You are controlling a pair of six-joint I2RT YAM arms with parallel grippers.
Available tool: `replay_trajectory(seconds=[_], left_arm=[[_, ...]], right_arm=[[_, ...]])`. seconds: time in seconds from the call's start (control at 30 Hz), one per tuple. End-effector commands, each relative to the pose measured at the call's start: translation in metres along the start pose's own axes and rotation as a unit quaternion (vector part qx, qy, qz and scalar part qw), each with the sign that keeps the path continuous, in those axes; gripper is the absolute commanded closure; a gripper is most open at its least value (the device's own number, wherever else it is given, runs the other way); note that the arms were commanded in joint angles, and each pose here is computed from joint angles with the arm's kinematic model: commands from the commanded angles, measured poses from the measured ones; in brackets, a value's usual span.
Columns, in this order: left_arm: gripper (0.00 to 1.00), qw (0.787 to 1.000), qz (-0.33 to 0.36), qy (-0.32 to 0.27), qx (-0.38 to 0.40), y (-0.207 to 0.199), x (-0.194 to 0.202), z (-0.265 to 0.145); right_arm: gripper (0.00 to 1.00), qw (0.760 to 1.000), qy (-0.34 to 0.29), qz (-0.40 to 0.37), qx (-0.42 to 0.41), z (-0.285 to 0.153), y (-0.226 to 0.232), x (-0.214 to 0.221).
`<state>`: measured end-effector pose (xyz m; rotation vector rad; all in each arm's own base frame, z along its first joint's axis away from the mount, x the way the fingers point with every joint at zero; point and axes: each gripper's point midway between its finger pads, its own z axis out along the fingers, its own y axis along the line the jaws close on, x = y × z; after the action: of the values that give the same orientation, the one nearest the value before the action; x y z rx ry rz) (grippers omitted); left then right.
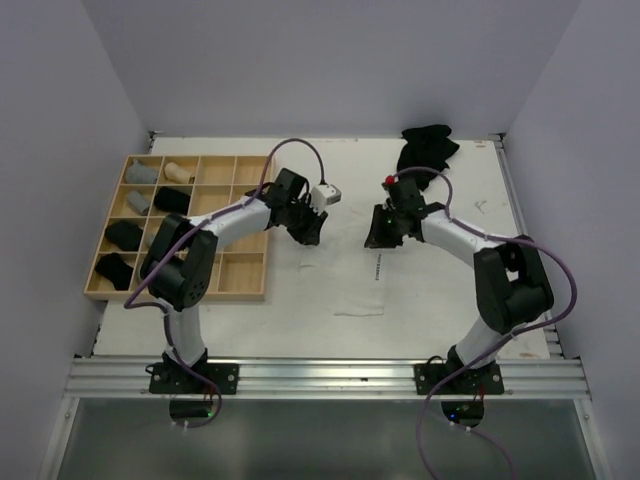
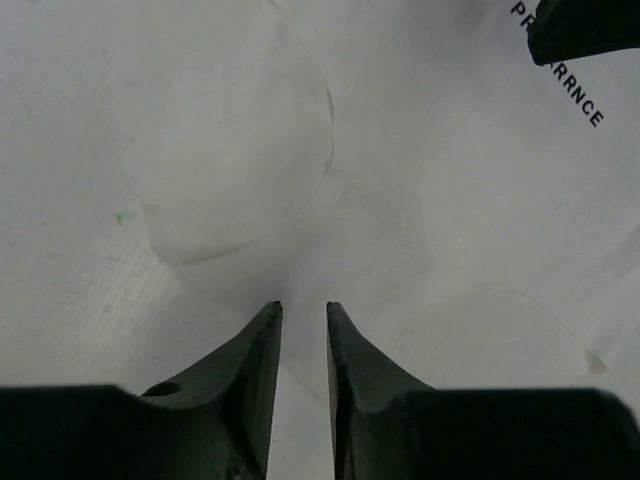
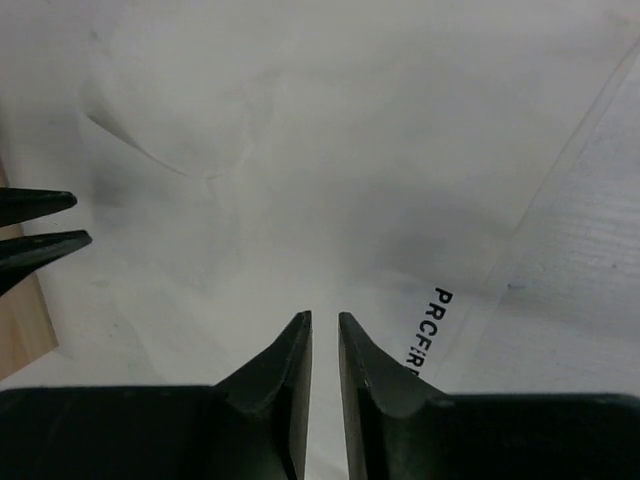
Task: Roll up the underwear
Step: Fold the underwear
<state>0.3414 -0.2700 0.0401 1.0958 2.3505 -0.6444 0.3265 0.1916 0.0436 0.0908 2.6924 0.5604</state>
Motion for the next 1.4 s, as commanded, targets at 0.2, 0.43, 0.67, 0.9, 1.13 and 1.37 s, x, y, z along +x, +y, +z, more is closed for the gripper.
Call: replay_trajectory(seconds=[0.2, 0.43, 0.67, 0.9, 1.13, 1.37], left_arm=[[0.55, 0.987, 0.107, -0.115, -0.024, 0.023, -0.117, -0.029], [0.51, 0.988, 0.108, -0.111, -0.009, 0.042, -0.132, 0.011], [0.56, 0.997, 0.045, -0.067, -0.013, 0.066, -0.095, 0.022], [0.56, 0.999, 0.031, -0.032, -0.022, 0.077, -0.06, 0.019], [0.55, 0.998, 0.031, -0.052, 0.002, 0.074, -0.073, 0.021], [0.54, 0.998, 0.049, -0.045, -0.001, 0.069, -0.08, 0.033]], right_arm=[[0.62, 0.992, -0.123, -0.004, 0.005, -0.033, -0.022, -0.117], [0.57, 0.994, -0.093, -0.048, 0.024, 0.005, -0.032, -0.137], [0.58, 0.992, -0.064, -0.103, 0.021, 0.026, -0.039, -0.136], [0.62, 0.99, -0.041, -0.135, 0.026, 0.042, -0.047, -0.133], [0.62, 0.988, -0.016, -0.153, 0.006, 0.046, -0.044, -0.12], [0.61, 0.985, -0.002, -0.168, 0.025, 0.043, -0.052, -0.106]])
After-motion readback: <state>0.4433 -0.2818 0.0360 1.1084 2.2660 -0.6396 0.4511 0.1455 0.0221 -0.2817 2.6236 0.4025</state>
